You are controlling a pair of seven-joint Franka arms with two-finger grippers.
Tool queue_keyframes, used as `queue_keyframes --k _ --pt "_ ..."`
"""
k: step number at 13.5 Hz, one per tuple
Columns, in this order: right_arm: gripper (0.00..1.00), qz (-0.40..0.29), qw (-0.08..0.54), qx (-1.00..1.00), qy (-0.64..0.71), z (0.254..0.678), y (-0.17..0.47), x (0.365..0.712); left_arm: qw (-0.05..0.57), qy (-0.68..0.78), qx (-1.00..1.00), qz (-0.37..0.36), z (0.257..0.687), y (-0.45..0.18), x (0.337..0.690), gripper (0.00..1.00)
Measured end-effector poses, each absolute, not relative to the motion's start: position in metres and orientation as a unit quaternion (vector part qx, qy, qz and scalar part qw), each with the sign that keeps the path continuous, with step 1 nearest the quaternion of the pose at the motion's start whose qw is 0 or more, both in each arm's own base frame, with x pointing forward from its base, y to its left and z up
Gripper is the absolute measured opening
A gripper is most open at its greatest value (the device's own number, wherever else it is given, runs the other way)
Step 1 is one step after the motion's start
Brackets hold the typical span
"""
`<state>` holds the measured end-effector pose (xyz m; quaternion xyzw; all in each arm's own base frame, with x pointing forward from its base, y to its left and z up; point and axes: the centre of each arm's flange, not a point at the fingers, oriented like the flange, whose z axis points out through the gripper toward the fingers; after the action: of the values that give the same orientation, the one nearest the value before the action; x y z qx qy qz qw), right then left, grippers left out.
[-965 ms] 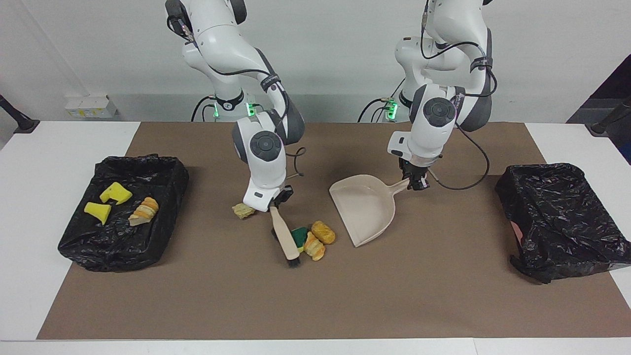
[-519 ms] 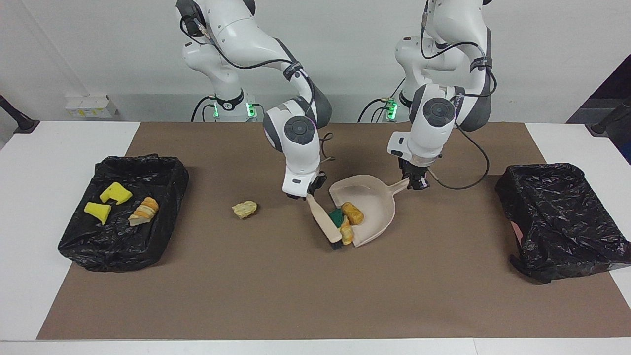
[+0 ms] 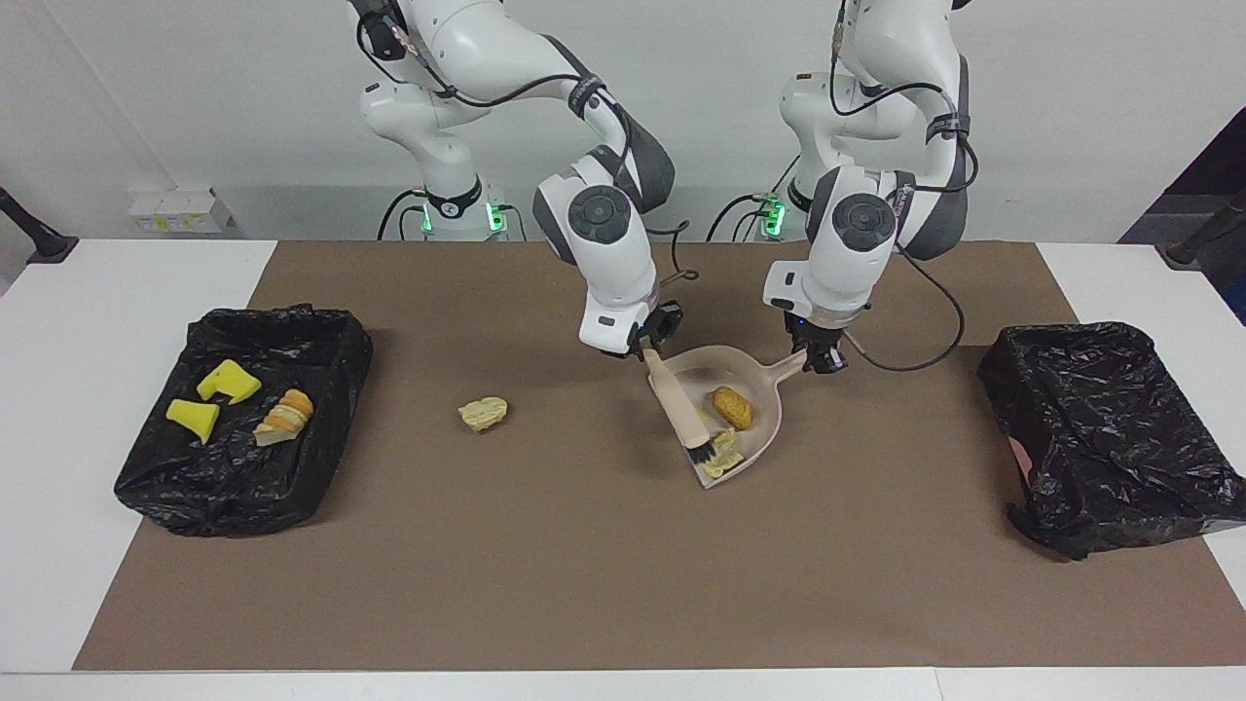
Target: Sweep and dump trash in bin
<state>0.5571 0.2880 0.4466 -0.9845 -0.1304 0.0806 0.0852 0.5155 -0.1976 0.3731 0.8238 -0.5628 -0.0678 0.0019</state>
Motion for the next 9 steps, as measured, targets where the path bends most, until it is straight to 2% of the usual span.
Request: queue_keyframes --k 4,7,9 --pt "0.26 0.082 0.022 -0.993 -0.080 0.439 0.193 0.587 -0.005 -0.555 0.831 -0.035 0.361 -0.193 0.502 0.31" --pt "0.26 0.094 -0.029 -0.994 -0.048 0.413 0.124 0.595 -0.006 -0.548 0.836 -0.031 0.361 -0.192 0.498 0.31" --pt "0.26 0.099 -0.042 -0.994 -0.023 0.392 0.082 0.592 -0.006 -0.547 0.837 -0.031 0.361 -0.192 0.498 0.31"
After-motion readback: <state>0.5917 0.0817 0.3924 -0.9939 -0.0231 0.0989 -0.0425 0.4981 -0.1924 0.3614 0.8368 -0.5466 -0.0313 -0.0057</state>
